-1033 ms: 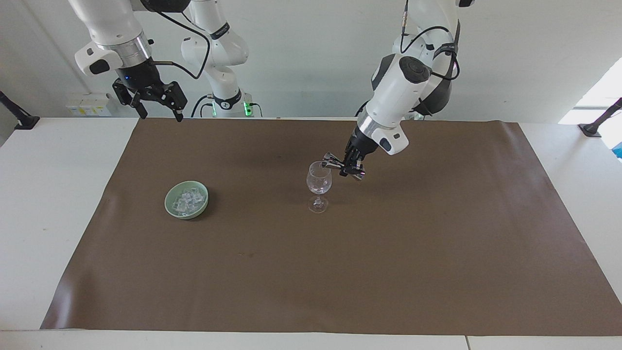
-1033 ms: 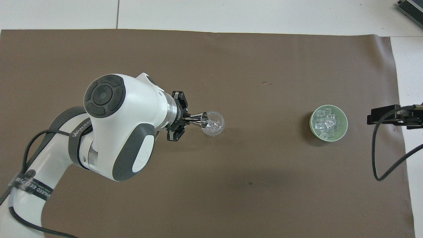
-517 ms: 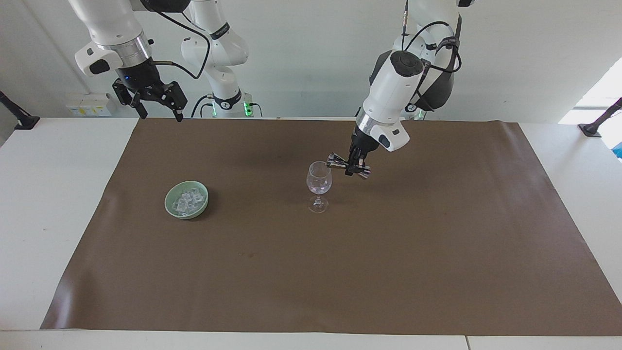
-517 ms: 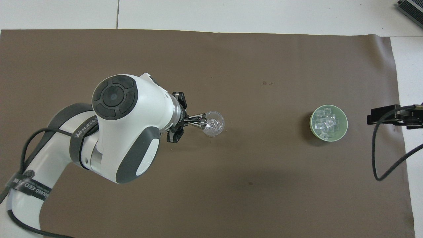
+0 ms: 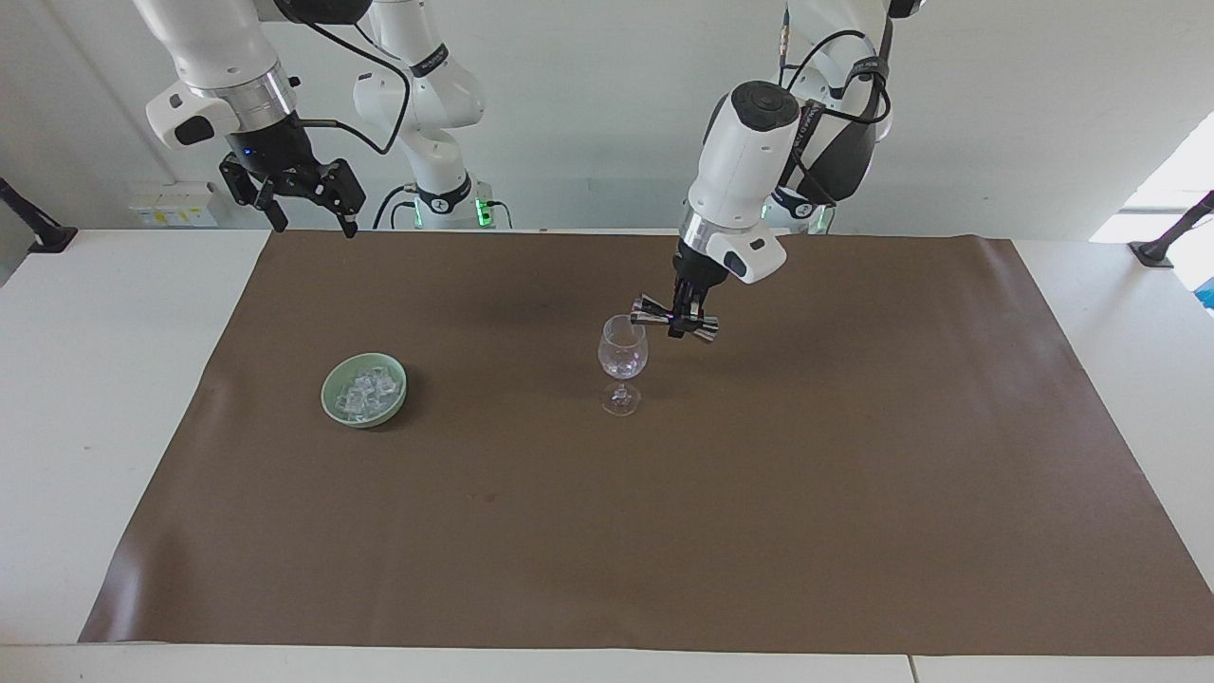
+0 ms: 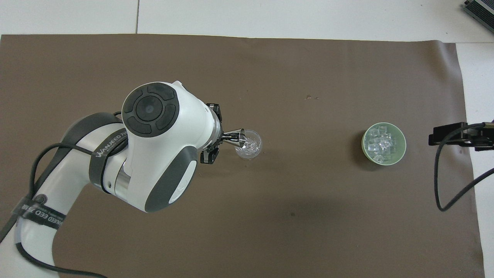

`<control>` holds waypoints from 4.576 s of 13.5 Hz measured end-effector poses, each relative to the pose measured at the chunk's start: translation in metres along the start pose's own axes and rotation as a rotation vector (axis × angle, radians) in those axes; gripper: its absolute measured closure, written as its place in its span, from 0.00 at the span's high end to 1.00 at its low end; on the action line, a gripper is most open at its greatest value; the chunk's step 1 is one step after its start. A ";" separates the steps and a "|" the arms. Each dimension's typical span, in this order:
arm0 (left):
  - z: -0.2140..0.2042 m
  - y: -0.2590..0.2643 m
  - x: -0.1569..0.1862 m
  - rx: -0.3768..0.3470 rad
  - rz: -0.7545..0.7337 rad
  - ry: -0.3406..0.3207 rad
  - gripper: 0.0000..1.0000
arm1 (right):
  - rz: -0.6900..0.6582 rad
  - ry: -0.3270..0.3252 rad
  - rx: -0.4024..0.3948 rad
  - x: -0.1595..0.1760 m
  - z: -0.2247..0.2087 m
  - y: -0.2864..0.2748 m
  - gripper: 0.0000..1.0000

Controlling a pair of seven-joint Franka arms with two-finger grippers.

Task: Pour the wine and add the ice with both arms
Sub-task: 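Tilt the metal cup with the left gripper to pour into the glass, then withdraw the left gripper with the cup while the right gripper reaches the ice cup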

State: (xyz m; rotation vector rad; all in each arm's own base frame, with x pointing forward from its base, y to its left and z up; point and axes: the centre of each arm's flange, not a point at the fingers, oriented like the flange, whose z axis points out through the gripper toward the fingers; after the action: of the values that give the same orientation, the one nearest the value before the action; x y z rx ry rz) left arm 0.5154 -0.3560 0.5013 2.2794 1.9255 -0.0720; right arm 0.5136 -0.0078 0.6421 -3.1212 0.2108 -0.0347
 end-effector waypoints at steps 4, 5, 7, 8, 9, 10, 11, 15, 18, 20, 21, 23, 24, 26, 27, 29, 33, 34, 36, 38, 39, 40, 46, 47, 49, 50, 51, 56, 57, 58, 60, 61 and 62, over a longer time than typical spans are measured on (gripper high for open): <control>-0.001 0.001 0.001 -0.004 0.017 0.040 0.21 | 0.000 0.000 0.000 0.000 0.000 0.000 1.00; -0.001 0.000 0.000 -0.004 0.026 0.052 0.21 | 0.000 0.000 0.000 0.000 0.000 0.000 1.00; -0.001 -0.002 -0.003 -0.016 0.050 0.088 0.21 | 0.000 0.000 0.000 0.000 0.000 0.000 1.00; -0.001 -0.003 -0.006 -0.018 0.062 0.104 0.21 | 0.000 0.000 0.000 0.000 0.000 0.000 1.00; -0.001 -0.004 -0.008 -0.020 0.067 0.114 0.21 | 0.000 0.000 0.000 0.000 0.000 0.000 1.00; -0.004 -0.004 -0.010 -0.025 0.068 0.117 0.21 | 0.000 0.000 0.000 0.000 0.000 0.000 1.00; -0.006 -0.004 -0.011 -0.029 0.068 0.119 0.21 | 0.000 0.000 0.000 0.000 0.000 0.000 1.00; -0.012 0.000 -0.016 -0.027 0.071 0.127 0.21 | 0.000 0.000 0.000 0.000 0.000 0.000 1.00; -0.014 0.001 -0.024 -0.036 0.097 0.166 0.21 | 0.000 0.000 0.000 0.000 0.000 0.000 1.00; -0.014 0.000 -0.030 -0.030 0.106 0.179 0.21 | 0.000 0.000 0.000 0.000 0.000 0.000 1.00; -0.013 0.001 -0.031 -0.027 0.111 0.192 0.21 | 0.000 0.000 0.000 0.000 0.000 0.000 1.00; -0.013 0.002 -0.033 -0.025 0.122 0.219 0.21 | 0.000 0.000 0.000 0.000 0.000 0.000 1.00; -0.012 0.002 -0.035 -0.026 0.129 0.232 0.21 | 0.000 0.000 0.000 0.000 0.000 0.000 1.00; -0.011 0.000 -0.039 -0.026 0.142 0.253 0.21 | 0.000 0.000 0.000 0.000 0.000 0.000 1.00; -0.010 0.000 -0.039 -0.024 0.144 0.257 0.21 | 0.000 0.000 0.000 0.000 0.000 0.000 1.00; -0.008 0.000 -0.040 -0.021 0.147 0.260 0.21 | 0.000 0.000 0.000 0.000 0.000 0.000 1.00; -0.007 0.000 -0.040 -0.021 0.147 0.262 0.21 | 0.000 0.000 0.000 0.000 0.000 0.000 1.00; -0.007 0.000 -0.040 -0.021 0.147 0.263 0.21 | 0.000 0.000 0.000 0.000 0.000 0.000 1.00; -0.007 0.000 -0.040 -0.022 0.147 0.264 0.21 | 0.000 0.000 0.000 0.000 0.000 0.000 1.00; -0.007 0.000 -0.040 -0.022 0.148 0.264 0.21 | 0.000 0.000 0.000 0.000 0.000 0.000 1.00; -0.008 0.000 -0.041 -0.023 0.149 0.264 0.21 | 0.000 0.000 0.000 0.000 0.000 0.000 1.00; -0.008 0.000 -0.041 -0.023 0.149 0.264 0.21 | 0.000 0.000 0.000 0.000 0.000 0.000 1.00; -0.009 -0.001 -0.044 -0.026 0.156 0.261 0.21 | -0.001 0.000 0.000 0.000 0.000 -0.001 1.00; -0.009 -0.002 -0.045 -0.026 0.160 0.261 0.21 | -0.002 -0.001 0.000 0.000 0.000 -0.001 1.00; -0.009 -0.002 -0.045 -0.024 0.165 0.259 0.21 | -0.002 -0.002 0.000 0.000 0.001 -0.001 1.00; -0.009 -0.001 -0.044 -0.023 0.166 0.255 0.21 | -0.002 -0.002 0.000 0.000 0.001 -0.001 1.00; -0.009 -0.001 -0.044 -0.018 0.168 0.247 0.21 | -0.002 -0.002 0.000 0.000 0.001 -0.001 1.00; -0.012 0.013 -0.014 0.020 0.136 0.147 0.21 | -0.003 -0.003 -0.001 0.000 0.006 -0.001 1.00; -0.014 0.016 -0.005 0.022 0.128 0.123 0.21 | -0.003 0.008 0.001 0.002 0.009 -0.001 1.00; -0.015 0.019 0.003 0.025 0.121 0.096 0.21 | -0.011 0.024 0.003 0.003 0.014 -0.001 1.00; -0.018 0.021 0.019 0.034 0.105 0.027 0.21 | -0.044 0.044 0.005 0.004 0.036 -0.001 1.00; -0.019 0.022 0.028 0.039 0.095 -0.008 0.21 | -0.067 0.052 0.005 0.003 0.049 -0.001 1.00; -0.020 0.023 0.039 0.042 0.084 -0.043 0.21 | -0.097 0.061 0.005 0.003 0.064 -0.001 1.00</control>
State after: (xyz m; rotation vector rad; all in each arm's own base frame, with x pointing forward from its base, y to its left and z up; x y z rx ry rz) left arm 0.5438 -0.3187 0.5179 2.3627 1.8218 -0.1511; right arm 0.5182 -0.0068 0.5782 -3.1256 0.0601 -0.1318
